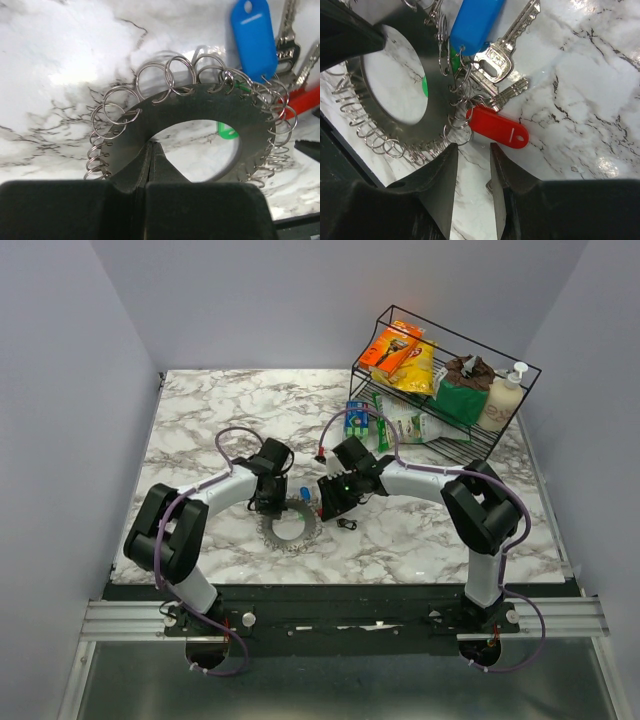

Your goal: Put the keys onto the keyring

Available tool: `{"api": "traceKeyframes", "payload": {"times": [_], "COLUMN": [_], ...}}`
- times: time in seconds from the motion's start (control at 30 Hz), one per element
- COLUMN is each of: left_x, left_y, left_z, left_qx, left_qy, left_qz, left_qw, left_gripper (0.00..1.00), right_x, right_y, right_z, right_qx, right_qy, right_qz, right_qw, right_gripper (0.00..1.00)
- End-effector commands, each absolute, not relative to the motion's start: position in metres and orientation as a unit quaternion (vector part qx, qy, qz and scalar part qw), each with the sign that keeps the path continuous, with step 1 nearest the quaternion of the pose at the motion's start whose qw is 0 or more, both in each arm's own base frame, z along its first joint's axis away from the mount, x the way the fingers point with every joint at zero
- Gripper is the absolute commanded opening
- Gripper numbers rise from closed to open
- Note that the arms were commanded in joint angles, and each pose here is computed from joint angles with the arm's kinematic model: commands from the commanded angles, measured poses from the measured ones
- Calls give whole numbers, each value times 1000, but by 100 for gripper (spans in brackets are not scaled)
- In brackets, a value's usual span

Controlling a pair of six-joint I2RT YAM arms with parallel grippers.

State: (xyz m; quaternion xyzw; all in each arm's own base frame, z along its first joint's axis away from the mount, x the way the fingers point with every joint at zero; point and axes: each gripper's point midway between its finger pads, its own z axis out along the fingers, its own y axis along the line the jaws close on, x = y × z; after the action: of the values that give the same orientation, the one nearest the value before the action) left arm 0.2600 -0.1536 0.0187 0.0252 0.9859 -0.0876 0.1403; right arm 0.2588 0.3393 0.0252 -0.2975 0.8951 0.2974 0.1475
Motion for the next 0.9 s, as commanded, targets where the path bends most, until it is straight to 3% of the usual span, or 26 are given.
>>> {"api": "traceKeyframes", "payload": {"times": [0.0,0.57,0.87], "left_x": [269,335,353], "left_y": [-127,-161,-208], "left_z": [5,-7,-10], "left_qx": [31,83,128], "left_qy": [990,986,981], "left_qz": [-1,15,-18], "left_qw": [138,147,147], "left_gripper": [0,0,0], "right_x": [245,253,269], "right_y": [339,329,306], "right_z": [19,30,39], "right_qx": [-315,-310,-263], "right_qy": [888,895,912], "right_qz": [313,284,257], "right_qw": [116,149,181], "right_gripper": [41,41,44]}}
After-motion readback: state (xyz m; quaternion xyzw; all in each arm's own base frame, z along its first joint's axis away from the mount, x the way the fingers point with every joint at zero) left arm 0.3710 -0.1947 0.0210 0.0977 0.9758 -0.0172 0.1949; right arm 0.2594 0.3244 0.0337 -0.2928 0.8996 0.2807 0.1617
